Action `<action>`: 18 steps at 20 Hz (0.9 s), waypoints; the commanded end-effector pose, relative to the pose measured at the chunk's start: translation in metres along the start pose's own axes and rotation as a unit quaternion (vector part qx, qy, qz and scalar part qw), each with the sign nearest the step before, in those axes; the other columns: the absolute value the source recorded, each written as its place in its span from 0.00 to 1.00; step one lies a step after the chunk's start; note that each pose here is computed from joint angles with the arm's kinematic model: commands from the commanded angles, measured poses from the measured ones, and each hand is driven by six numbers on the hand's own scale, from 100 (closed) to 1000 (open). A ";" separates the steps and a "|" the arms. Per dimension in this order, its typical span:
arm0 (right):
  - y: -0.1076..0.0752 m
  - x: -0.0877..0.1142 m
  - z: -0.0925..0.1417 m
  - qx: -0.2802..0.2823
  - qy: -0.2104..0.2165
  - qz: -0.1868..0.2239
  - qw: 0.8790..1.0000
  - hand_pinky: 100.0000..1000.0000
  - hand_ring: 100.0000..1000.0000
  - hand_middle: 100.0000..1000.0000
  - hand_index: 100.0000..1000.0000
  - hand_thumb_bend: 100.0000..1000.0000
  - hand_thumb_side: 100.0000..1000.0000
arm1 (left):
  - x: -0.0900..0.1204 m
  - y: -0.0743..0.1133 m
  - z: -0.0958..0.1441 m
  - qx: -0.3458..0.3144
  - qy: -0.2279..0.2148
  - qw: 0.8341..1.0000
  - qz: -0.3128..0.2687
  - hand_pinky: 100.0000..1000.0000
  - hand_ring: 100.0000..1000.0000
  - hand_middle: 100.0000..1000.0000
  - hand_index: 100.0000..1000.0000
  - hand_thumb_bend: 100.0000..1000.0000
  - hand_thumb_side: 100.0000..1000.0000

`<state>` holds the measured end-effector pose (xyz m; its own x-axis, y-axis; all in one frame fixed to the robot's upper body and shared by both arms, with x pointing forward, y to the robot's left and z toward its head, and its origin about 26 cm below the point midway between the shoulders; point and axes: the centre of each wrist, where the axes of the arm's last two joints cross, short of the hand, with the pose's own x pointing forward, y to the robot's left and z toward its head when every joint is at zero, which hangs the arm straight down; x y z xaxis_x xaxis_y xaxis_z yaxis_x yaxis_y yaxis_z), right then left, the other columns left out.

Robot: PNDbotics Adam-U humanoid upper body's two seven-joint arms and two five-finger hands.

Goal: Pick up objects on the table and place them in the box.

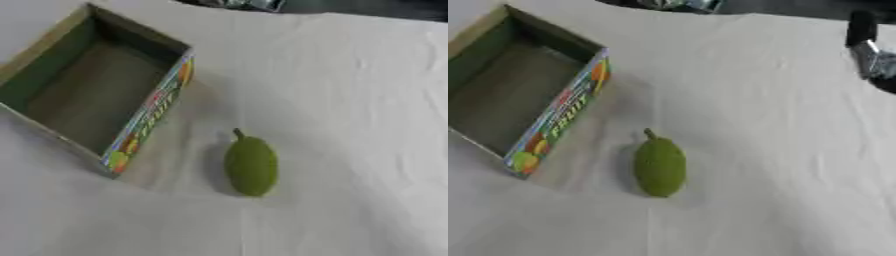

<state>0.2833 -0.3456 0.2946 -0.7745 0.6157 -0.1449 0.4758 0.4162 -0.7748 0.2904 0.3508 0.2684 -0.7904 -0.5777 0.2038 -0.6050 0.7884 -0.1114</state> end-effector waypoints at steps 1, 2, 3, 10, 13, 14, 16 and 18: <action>-0.011 0.004 -0.007 0.060 -0.034 0.043 0.997 0.83 0.83 0.81 0.86 0.00 0.12 | 0.004 0.008 -0.009 -0.011 -0.027 0.999 -0.015 0.52 0.57 0.54 0.69 0.00 0.52; -0.010 0.004 -0.008 0.082 -0.045 0.048 0.995 0.83 0.83 0.82 0.86 0.00 0.11 | 0.004 0.010 -0.008 -0.015 -0.026 0.999 -0.019 0.52 0.57 0.54 0.69 0.00 0.52; -0.009 0.005 -0.010 0.102 -0.057 0.051 0.992 0.83 0.84 0.83 0.87 0.00 0.11 | 0.003 0.011 -0.006 -0.017 -0.025 0.999 -0.022 0.52 0.57 0.54 0.69 0.00 0.52; -0.001 0.013 -0.028 0.166 -0.117 0.036 0.979 0.86 0.86 0.85 0.90 0.00 0.11 | 0.001 0.015 0.001 -0.025 -0.016 0.999 -0.029 0.51 0.57 0.54 0.69 0.00 0.52; 0.003 0.017 -0.037 0.185 -0.131 0.022 0.974 0.88 0.87 0.85 0.90 0.00 0.11 | 0.001 0.014 0.002 -0.027 -0.014 0.999 -0.028 0.51 0.57 0.54 0.69 0.00 0.52; 0.005 0.019 -0.039 0.191 -0.134 0.018 0.972 0.88 0.87 0.85 0.90 0.00 0.11 | 0.001 0.014 0.002 -0.027 -0.014 0.999 -0.028 0.51 0.57 0.54 0.69 0.00 0.52; 0.008 0.022 -0.044 0.202 -0.138 0.010 0.970 0.89 0.88 0.85 0.91 0.00 0.05 | 0.001 0.015 0.003 -0.028 -0.012 0.999 -0.028 0.51 0.57 0.54 0.69 0.00 0.52; 0.012 0.024 -0.048 0.213 -0.141 0.001 0.967 0.90 0.88 0.86 0.92 0.00 0.11 | 0.001 0.015 0.003 -0.029 -0.011 0.999 -0.029 0.51 0.57 0.54 0.69 0.00 0.52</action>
<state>0.2936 -0.2964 0.3053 -0.8830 0.3970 -0.2505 0.3076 0.0863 -0.9476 0.2853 0.3596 0.2545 -0.7572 -0.6138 0.2233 -0.6379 0.7684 -0.0510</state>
